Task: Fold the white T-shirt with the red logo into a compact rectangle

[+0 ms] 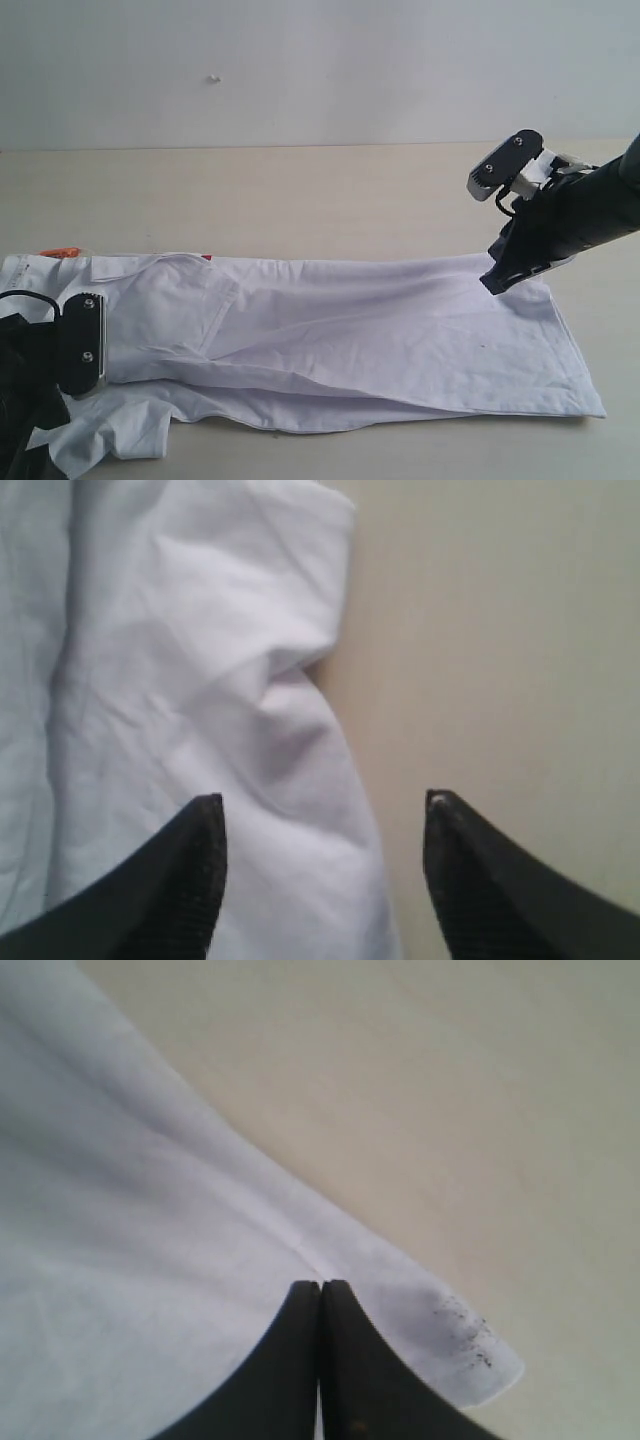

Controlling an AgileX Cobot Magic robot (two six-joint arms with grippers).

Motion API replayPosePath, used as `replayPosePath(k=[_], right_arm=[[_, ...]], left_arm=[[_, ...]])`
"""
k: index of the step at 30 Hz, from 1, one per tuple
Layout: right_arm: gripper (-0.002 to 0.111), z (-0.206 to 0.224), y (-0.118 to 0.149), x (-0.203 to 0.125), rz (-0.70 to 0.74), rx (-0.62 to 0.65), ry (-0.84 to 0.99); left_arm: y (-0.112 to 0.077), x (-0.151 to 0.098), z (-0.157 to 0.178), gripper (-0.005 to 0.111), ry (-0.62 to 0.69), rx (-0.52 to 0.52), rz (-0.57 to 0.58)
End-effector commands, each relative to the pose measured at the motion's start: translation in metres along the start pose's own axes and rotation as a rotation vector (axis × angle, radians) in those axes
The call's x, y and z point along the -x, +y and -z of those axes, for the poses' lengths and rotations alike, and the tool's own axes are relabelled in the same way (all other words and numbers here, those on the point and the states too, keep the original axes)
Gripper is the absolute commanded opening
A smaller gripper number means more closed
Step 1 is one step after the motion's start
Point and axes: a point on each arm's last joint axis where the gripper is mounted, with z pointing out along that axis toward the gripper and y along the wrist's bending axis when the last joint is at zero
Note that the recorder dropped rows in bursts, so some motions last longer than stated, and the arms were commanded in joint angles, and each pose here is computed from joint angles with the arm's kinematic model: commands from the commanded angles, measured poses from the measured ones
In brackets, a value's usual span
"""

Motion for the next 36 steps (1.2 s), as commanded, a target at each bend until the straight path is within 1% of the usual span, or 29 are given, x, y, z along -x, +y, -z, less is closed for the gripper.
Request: replayPosePath(k=[1,6,9,10,11,13,16,21,23,24,26,29,30,32,33,36], right_arm=[[0.0,0.003,-0.001,0.004,0.005,-0.011,-0.015],[0.0,0.003,-0.001,0.004,0.005,-0.011,-0.015],[0.0,0.003,-0.002,0.004,0.005,-0.017,-0.017],[0.0,0.003,-0.002,0.004,0.005,-0.019,-0.018],[0.0,0.003,-0.002,0.004,0.005,-0.019,-0.018],[0.0,0.003,-0.002,0.004,0.005,-0.019,-0.018],[0.0,0.003,-0.002,0.004,0.005,-0.019,-0.018],[0.0,0.003,-0.002,0.004,0.005,-0.019,-0.018],[0.0,0.003,-0.002,0.004,0.005,-0.019,-0.018],[0.0,0.003,-0.002,0.004,0.005,-0.019,-0.018],[0.0,0.003,-0.002,0.004,0.005,-0.019,-0.018],[0.0,0.003,-0.002,0.004,0.005,-0.023,-0.02],[0.0,0.003,-0.002,0.004,0.005,-0.023,-0.02],[0.0,0.003,-0.002,0.004,0.005,-0.023,-0.02],[0.0,0.003,-0.002,0.004,0.005,-0.023,-0.02],[0.0,0.003,-0.002,0.004,0.003,-0.022,-0.019]], left_arm=[[0.003,0.0,-0.009,0.055,-0.008,0.06,-0.015],[0.002,-0.003,-0.021,0.055,0.036,0.0,-0.018],[0.002,-0.003,-0.021,0.054,0.042,-0.009,-0.037],[0.002,-0.002,-0.021,0.052,0.038,-0.004,-0.037],[0.003,-0.002,-0.021,0.047,0.034,0.004,-0.037],[0.005,-0.001,-0.021,0.031,0.019,0.027,-0.037],[0.007,0.002,-0.021,0.0,-0.007,0.054,-0.019],[0.007,0.002,-0.021,0.0,-0.007,0.054,-0.019],[0.006,0.001,-0.021,0.0,-0.003,0.038,-0.011],[0.005,0.001,-0.02,0.002,-0.003,0.032,-0.008],[0.003,0.001,-0.016,0.01,-0.011,0.029,0.0],[0.0,0.001,-0.008,0.035,-0.018,0.025,0.0],[-0.001,0.0,-0.005,0.049,-0.017,0.02,-0.001],[-0.002,0.0,-0.004,0.066,-0.021,0.024,-0.002],[-0.002,0.001,-0.004,0.07,-0.026,0.021,0.015],[-0.002,0.001,-0.003,0.067,-0.035,0.02,0.027]])
